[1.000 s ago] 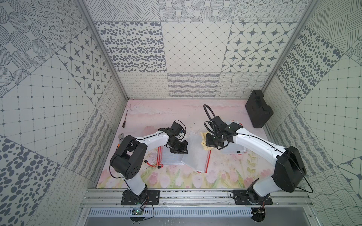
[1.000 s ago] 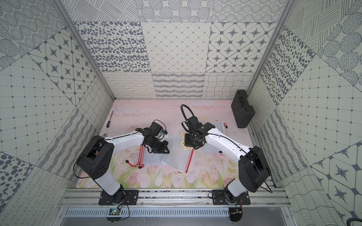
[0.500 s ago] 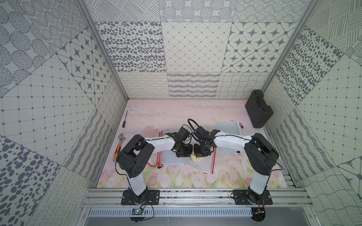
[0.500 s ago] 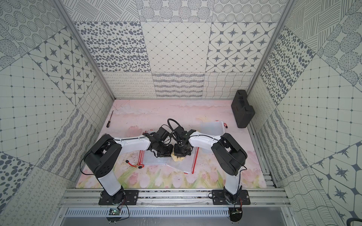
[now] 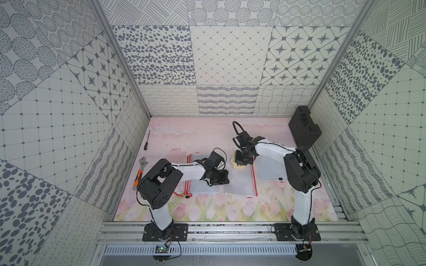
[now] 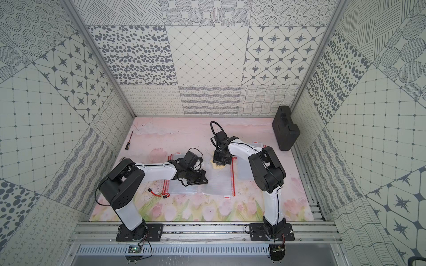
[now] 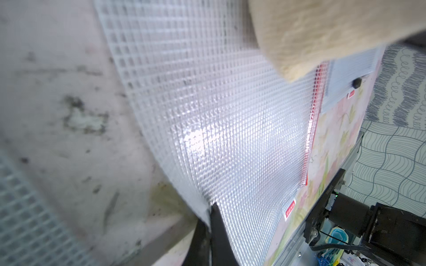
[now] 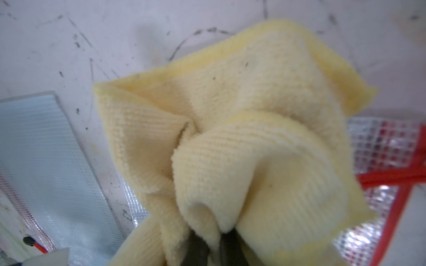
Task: Wipe the document bag
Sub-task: Wipe the dirt from the document bag.
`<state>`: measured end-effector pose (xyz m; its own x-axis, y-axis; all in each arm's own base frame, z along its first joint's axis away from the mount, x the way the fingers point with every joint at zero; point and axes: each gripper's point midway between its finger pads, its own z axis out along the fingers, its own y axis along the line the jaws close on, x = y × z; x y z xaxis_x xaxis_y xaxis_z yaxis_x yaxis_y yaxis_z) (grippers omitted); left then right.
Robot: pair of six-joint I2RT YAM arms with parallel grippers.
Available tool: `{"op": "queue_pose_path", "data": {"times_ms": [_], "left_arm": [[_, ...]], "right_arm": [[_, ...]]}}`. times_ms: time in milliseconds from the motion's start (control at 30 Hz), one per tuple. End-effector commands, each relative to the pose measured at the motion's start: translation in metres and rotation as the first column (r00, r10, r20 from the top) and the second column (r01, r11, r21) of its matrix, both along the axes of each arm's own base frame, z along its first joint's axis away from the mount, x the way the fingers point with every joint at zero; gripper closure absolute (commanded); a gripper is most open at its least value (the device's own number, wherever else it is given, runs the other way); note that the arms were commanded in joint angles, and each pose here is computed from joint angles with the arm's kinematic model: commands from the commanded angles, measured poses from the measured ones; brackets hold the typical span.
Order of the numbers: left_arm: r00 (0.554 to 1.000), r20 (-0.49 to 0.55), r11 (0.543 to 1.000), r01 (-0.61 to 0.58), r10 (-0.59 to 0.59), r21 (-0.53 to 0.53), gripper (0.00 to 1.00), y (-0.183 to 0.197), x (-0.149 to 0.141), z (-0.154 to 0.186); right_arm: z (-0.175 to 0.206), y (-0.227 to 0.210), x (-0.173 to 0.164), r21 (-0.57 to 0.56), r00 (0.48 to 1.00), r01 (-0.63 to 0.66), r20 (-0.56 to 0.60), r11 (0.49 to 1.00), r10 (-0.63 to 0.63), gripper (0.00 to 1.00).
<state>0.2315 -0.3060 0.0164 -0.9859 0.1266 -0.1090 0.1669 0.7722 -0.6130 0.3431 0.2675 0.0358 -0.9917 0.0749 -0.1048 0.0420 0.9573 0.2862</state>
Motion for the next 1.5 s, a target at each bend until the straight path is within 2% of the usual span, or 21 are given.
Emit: {"op": "queue_pose_path", "data": {"times_ms": [0, 167, 300, 500, 667, 800, 1033, 1133, 1233, 1467], "left_arm": [[0.997, -0.06, 0.981, -0.03, 0.042, 0.191, 1.0, 0.036, -0.017, -0.039], [0.997, -0.062, 0.979, -0.023, 0.036, 0.201, 1.0, 0.038, -0.019, -0.042], [0.998, -0.058, 0.977, -0.018, 0.031, 0.211, 1.0, 0.041, -0.02, -0.043], [0.998, -0.062, 0.978, -0.01, 0.024, 0.208, 1.0, 0.043, -0.024, -0.045], [0.998, -0.065, 0.977, 0.002, 0.012, 0.212, 1.0, 0.044, -0.026, -0.047], [0.998, -0.066, 0.976, 0.003, 0.012, 0.219, 1.0, 0.045, -0.026, -0.048], [0.997, -0.077, 0.968, 0.012, 0.007, 0.251, 1.0, 0.049, -0.027, -0.056], [0.997, -0.077, 0.967, 0.015, 0.005, 0.255, 1.0, 0.05, -0.027, -0.057], [0.997, -0.078, 0.967, 0.015, 0.005, 0.254, 1.0, 0.05, -0.027, -0.057], [0.997, -0.074, 0.968, 0.009, 0.01, 0.252, 1.0, 0.052, -0.028, -0.055]], "right_arm": [[-0.001, 0.033, -0.024, -0.024, 0.995, -0.1, -0.016, 0.995, 0.099, 1.0], [-0.01, 0.06, -0.032, 0.07, 0.995, -0.089, -0.044, 0.994, 0.092, 1.0], [-0.024, 0.047, -0.016, 0.054, 0.997, -0.041, -0.061, 0.998, 0.045, 1.0], [-0.027, -0.002, 0.038, 0.008, 0.996, 0.09, -0.011, 0.996, -0.09, 1.0], [-0.017, -0.008, 0.074, -0.03, 0.996, 0.089, 0.024, 0.996, -0.088, 1.0], [-0.007, 0.006, 0.066, -0.016, 0.999, 0.038, 0.023, 0.999, -0.038, 1.0], [0.003, 0.02, 0.005, -0.018, 0.999, -0.039, 0.017, 0.999, 0.039, 1.0], [0.001, 0.026, -0.009, 0.0, 0.999, -0.051, 0.001, 0.999, 0.051, 1.0], [-0.007, 0.03, -0.005, 0.02, 0.999, -0.036, -0.011, 0.999, 0.036, 1.0], [-0.012, 0.028, 0.05, 0.025, 0.998, 0.054, 0.028, 0.998, -0.055, 1.0]]}}
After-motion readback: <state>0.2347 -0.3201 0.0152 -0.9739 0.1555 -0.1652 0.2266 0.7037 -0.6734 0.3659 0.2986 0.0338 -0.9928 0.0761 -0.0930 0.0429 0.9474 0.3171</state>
